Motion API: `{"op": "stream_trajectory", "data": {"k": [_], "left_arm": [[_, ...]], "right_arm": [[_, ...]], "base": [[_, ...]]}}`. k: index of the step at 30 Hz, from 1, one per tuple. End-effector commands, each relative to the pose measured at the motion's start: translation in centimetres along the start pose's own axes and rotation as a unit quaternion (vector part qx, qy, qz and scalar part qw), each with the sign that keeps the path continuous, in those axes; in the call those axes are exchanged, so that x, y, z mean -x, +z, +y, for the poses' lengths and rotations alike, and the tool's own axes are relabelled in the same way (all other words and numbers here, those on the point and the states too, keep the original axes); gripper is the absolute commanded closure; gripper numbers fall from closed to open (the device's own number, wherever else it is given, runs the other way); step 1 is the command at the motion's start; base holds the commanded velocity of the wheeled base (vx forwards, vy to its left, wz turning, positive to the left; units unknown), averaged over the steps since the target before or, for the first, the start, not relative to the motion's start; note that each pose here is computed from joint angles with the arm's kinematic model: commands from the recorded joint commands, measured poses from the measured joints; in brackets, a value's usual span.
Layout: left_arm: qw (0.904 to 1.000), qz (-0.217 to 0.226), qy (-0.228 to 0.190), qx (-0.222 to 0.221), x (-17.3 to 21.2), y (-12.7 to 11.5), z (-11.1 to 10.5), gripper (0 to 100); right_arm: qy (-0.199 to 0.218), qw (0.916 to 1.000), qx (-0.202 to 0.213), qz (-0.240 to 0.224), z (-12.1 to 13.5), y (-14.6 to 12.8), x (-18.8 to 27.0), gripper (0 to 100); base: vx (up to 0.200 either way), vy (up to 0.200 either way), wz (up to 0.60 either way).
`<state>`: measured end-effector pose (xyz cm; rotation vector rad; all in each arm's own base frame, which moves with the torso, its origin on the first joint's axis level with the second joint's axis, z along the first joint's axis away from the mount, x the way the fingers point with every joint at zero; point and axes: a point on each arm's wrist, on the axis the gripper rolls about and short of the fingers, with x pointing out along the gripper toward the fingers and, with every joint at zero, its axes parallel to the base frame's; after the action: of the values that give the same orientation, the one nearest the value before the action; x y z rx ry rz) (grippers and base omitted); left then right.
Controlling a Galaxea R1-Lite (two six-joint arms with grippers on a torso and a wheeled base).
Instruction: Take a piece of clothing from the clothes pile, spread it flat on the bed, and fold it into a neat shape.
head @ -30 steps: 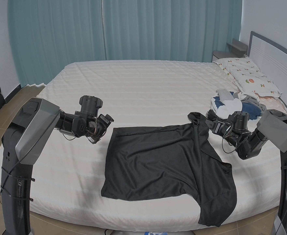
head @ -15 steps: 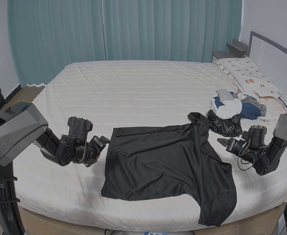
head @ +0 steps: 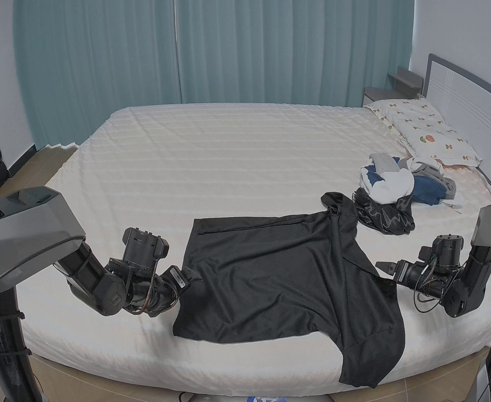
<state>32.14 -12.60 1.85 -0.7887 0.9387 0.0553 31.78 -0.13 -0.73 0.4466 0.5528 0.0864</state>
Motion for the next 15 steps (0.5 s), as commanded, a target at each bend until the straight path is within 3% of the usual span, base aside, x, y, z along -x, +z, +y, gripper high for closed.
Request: {"op": "stream_trajectory", "data": {"k": [1, 6, 15], "left_arm": [[0.9998, 0.009, 0.013, -0.012, 0.4, -0.6, 0.8, 0], [0.9992, 0.019, 0.026, -0.024, 0.2, -1.1, 1.4, 0], [0.9985, 0.026, 0.026, -0.041, -1.1, -2.1, 0.6, 0]], "right_arm": [[-0.004, 0.9999, -0.004, 0.015, -0.6, -1.3, 0.1, 0], [-0.004, 0.9998, -0.005, 0.017, -0.7, -1.6, 0.3, 0], [-0.006, 0.9997, -0.009, 0.023, -1.0, -1.8, 1.0, 0]], "base": [[0.0, 0.0, 0.0], [0.0, 0.0, 0.0], [0.0, 0.0, 0.0]]}}
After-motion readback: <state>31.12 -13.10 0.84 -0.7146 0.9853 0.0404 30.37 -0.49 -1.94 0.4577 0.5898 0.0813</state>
